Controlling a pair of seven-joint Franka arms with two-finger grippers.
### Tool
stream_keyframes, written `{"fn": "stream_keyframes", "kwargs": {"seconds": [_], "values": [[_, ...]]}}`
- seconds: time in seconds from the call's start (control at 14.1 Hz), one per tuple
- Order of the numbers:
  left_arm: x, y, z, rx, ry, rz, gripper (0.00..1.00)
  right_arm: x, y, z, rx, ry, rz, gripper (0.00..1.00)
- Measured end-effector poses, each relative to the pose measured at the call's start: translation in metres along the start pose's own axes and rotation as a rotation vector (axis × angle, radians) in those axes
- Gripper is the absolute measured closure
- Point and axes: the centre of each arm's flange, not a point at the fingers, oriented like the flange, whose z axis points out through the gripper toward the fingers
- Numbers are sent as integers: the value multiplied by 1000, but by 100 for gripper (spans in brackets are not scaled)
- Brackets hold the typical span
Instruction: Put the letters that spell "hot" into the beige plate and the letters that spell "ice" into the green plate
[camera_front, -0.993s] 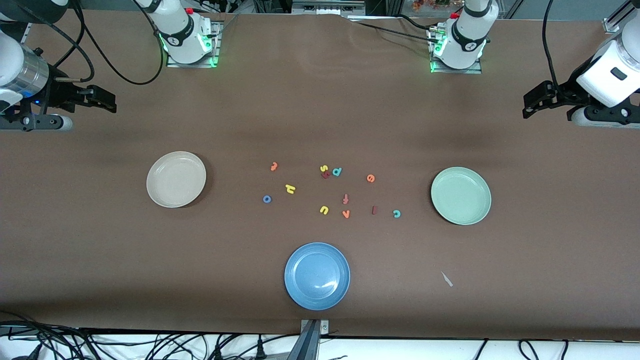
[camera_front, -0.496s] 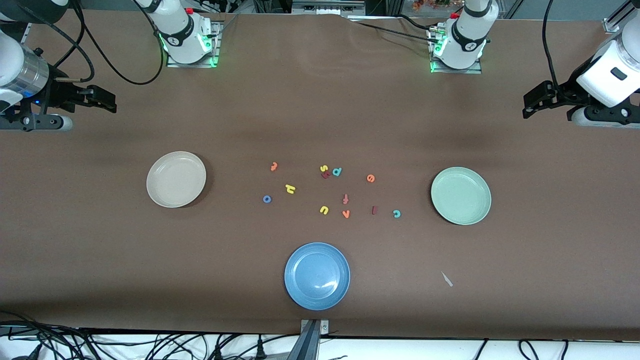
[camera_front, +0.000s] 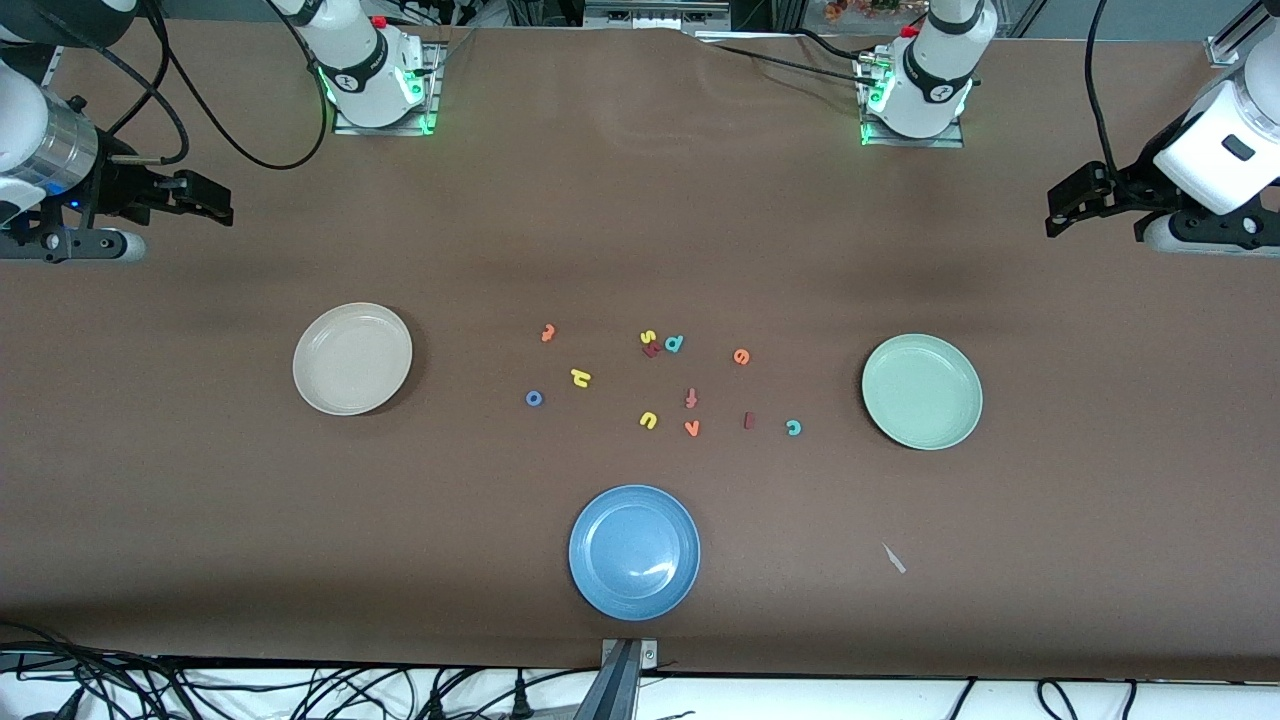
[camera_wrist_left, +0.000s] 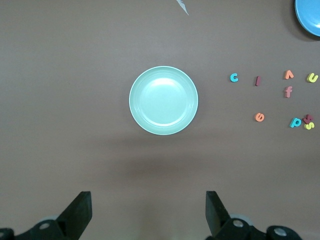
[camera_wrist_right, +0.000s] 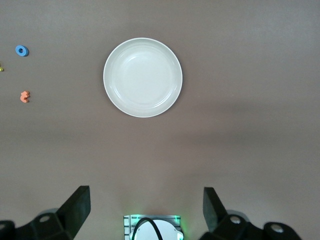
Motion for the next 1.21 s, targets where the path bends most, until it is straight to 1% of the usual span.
{"fn": "stream_keyframes", "kwargs": {"seconds": [0.78, 1.21], "values": [[0, 0, 0, 0, -1, 0, 0, 0, 0, 0, 0, 0, 0, 0], [-2, -2, 1, 0, -15, -3, 0, 0, 0, 0, 0, 0, 0, 0]]}}
